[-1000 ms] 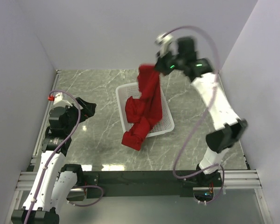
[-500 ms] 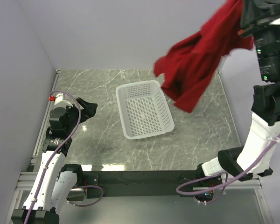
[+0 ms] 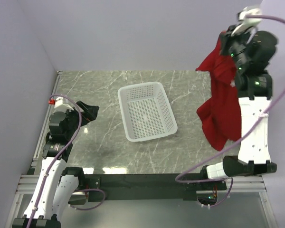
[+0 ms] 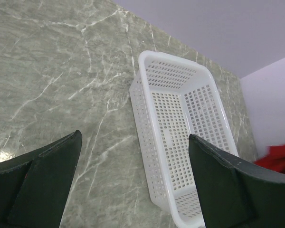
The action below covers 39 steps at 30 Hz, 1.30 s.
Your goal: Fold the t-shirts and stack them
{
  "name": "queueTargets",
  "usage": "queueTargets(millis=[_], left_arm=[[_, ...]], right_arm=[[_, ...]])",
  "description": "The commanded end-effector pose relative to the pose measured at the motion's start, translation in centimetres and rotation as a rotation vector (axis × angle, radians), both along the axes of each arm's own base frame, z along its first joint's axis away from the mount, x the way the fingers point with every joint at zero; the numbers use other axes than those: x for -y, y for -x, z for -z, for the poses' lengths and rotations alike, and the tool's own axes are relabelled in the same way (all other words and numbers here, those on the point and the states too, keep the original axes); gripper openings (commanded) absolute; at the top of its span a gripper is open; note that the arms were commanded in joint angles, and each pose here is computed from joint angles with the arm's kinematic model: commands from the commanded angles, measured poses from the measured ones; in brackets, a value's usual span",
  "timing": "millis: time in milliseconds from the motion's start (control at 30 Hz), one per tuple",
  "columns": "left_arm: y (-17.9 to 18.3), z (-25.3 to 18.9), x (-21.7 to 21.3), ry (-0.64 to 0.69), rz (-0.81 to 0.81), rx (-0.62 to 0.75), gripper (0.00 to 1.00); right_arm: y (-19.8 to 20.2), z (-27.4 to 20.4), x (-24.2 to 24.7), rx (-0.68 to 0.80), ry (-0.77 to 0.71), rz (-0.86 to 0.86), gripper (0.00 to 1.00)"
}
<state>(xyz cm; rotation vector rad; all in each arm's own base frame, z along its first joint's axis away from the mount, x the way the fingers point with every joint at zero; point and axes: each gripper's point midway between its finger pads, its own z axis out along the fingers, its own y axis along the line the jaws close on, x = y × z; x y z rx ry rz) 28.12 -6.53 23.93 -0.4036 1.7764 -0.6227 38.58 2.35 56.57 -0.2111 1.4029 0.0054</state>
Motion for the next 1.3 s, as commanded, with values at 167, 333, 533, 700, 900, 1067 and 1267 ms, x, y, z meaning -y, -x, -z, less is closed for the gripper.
queueTargets(millis=[167, 333, 533, 700, 900, 1067, 1267], left_arm=[[0.8, 0.0, 0.3, 0.001, 0.021, 0.020, 0.99], [0.9, -0.1, 0.2, -0.004, 0.022, 0.021, 0.99], [1.2, -0.1, 0.4, 0.001, 0.029, 0.023, 0.99], [1.1, -0.1, 0.6, 0.009, 0.041, 0.024, 0.99], [0.8, -0.3, 1.0, 0.016, 0.065, 0.016, 0.99], [0.9, 0.2, 1.6, 0.032, 0.094, -0.005, 1.00], [0.4, 2.7, 3.8, 0.118, 0.192, -0.114, 1.00]], right_arm=[[1.3, 3.2, 0.8, -0.057, -0.024, -0.006, 0.00], [2.0, 3.5, 1.3, -0.062, -0.035, 0.007, 0.00], [1.2, 13.0, 1.5, -0.267, -0.016, -0.003, 0.00], [0.7, 20.4, 0.6, -0.444, -0.023, -0.061, 0.03], [0.0, 28.7, -1.1, -0.748, -0.026, -0.177, 0.75], [0.1, 27.8, -0.4, -0.722, 0.055, -0.171, 0.87], [3.1, 30.6, -2.7, -0.752, 0.078, -0.340, 0.88]])
